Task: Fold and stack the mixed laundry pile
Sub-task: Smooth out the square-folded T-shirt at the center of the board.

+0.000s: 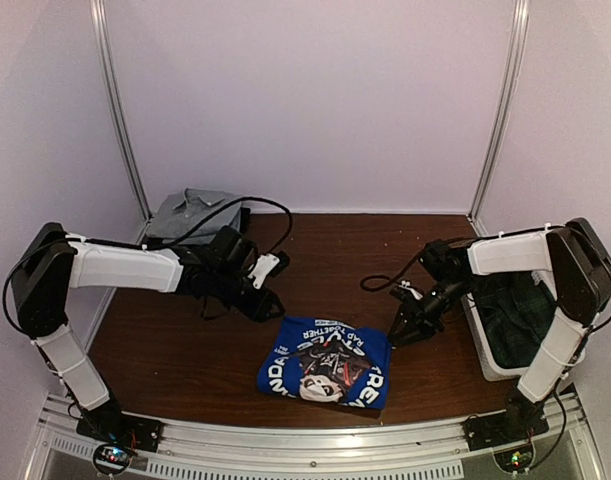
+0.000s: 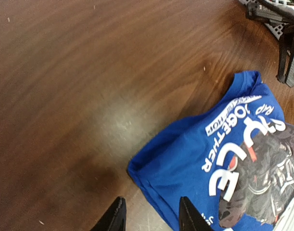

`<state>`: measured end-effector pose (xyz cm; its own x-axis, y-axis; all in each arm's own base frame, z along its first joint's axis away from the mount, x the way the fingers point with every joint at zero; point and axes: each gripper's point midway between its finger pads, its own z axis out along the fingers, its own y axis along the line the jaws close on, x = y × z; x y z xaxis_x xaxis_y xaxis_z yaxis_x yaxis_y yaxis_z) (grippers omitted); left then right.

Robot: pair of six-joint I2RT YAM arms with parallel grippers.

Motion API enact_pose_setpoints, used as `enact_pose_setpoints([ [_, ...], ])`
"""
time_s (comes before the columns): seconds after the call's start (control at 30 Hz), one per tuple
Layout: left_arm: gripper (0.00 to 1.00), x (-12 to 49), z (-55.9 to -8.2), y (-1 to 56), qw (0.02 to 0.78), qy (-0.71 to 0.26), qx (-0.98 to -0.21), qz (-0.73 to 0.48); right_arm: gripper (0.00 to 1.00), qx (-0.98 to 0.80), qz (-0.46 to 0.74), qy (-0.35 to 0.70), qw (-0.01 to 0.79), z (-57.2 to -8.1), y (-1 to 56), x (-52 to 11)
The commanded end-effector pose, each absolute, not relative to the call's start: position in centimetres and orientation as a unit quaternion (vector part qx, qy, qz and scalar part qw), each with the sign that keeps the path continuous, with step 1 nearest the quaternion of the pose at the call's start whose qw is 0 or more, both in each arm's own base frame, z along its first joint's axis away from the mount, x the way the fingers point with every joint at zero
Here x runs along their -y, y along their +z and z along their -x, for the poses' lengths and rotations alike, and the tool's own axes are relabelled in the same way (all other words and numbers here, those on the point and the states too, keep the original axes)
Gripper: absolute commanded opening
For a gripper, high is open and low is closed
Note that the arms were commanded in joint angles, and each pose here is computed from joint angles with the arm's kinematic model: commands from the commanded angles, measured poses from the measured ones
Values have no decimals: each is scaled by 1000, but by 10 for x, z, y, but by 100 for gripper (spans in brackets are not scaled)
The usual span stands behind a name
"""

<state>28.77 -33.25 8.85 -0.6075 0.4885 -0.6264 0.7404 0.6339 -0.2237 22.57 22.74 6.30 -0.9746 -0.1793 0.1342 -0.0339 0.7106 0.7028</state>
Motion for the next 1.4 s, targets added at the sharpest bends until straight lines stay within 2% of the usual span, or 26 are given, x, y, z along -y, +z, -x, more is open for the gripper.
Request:
enact_pose_setpoints([
  [0.0, 39, 340, -275, 98, 247, -289, -876, -297, 32, 920, -37, -387, 55, -243, 61, -231],
  [0.53, 39, 331, -283, 94, 248, -255, -892, -280, 26, 913, 3, -405, 50, -256, 40, -239],
  [0.77, 40, 331, -286, 92, 247, -252, -894, -277, 32, 918, 6, -393, 61, -242, 33, -232],
  [0.97, 41, 328, -290, 83, 241, -249, -900, -265, 32, 915, 1, -398, 66, -235, 32, -239],
  [1.37, 41, 331, -299, 76, 234, -255, -903, -254, 19, 910, 6, -410, 60, -241, 36, -246],
])
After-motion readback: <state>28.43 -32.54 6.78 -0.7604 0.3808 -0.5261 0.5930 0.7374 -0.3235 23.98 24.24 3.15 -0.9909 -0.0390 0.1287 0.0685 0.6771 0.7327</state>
